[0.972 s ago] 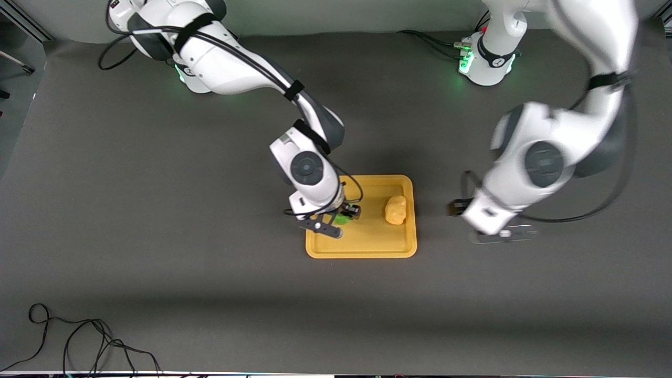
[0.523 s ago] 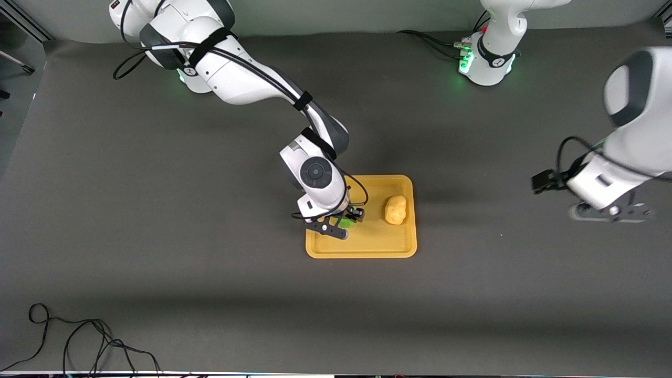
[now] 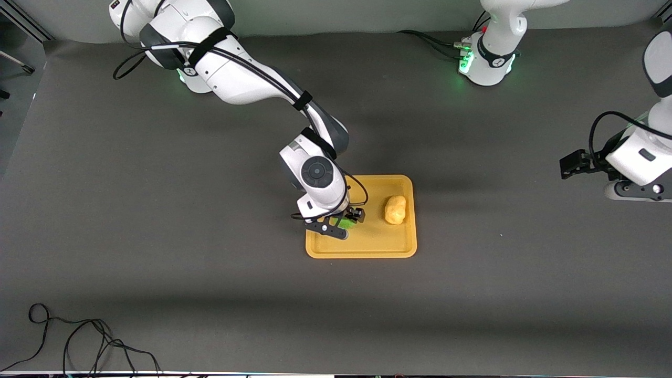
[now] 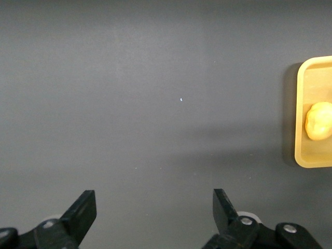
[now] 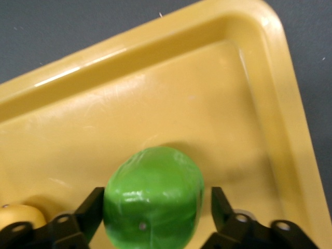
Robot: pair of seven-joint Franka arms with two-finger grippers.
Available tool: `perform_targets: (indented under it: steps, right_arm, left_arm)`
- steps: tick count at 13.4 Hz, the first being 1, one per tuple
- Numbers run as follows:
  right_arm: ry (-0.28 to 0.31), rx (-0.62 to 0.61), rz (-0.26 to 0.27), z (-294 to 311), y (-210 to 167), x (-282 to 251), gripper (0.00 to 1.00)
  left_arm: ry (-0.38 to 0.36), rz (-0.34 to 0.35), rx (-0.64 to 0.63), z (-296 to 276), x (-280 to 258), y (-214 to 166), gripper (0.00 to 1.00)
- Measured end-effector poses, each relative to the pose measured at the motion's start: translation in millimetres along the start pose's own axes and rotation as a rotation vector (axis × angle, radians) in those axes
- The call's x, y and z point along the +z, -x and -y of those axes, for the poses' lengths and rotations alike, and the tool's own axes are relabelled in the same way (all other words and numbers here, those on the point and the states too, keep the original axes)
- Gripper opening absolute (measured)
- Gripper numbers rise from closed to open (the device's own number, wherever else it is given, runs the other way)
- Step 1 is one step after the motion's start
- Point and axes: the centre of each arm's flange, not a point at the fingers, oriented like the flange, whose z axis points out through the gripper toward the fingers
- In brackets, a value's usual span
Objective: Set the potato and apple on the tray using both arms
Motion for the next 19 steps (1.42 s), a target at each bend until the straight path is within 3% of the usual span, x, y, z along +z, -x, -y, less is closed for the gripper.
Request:
perform_targets:
  steps: [4,6,9,11,17,19]
  right_arm:
    - [0.037,-0.005,-0.001,-10,-29,-105,1.0]
    - [0.076,-0.065,0.038,-57,-72,-177,1.0]
    - [0.077,-0.124,0.091,-151,-137,-253,1.0]
    - [0.062,-0.106,0.073,-201,-153,-287,1.0]
    - [0.063,-0.037,-0.041,-293,-145,-379,1.0]
    - [0.068,-0.093,-0.052,-310,-134,-394,1.0]
  left_arm:
    - [-0.004,-0.02,0.003,14,-14,9,1.0]
    - [-0.006,-0.022,0.004,13,-20,13,1.0]
    - [-0.006,-0.025,0.005,12,-23,15,1.0]
    - [-0.005,-0.022,0.006,11,-21,16,1.0]
    - [-0.004,-0.02,0.01,8,-22,17,1.0]
    - [-0.003,-0.02,0.01,8,-22,17,1.0]
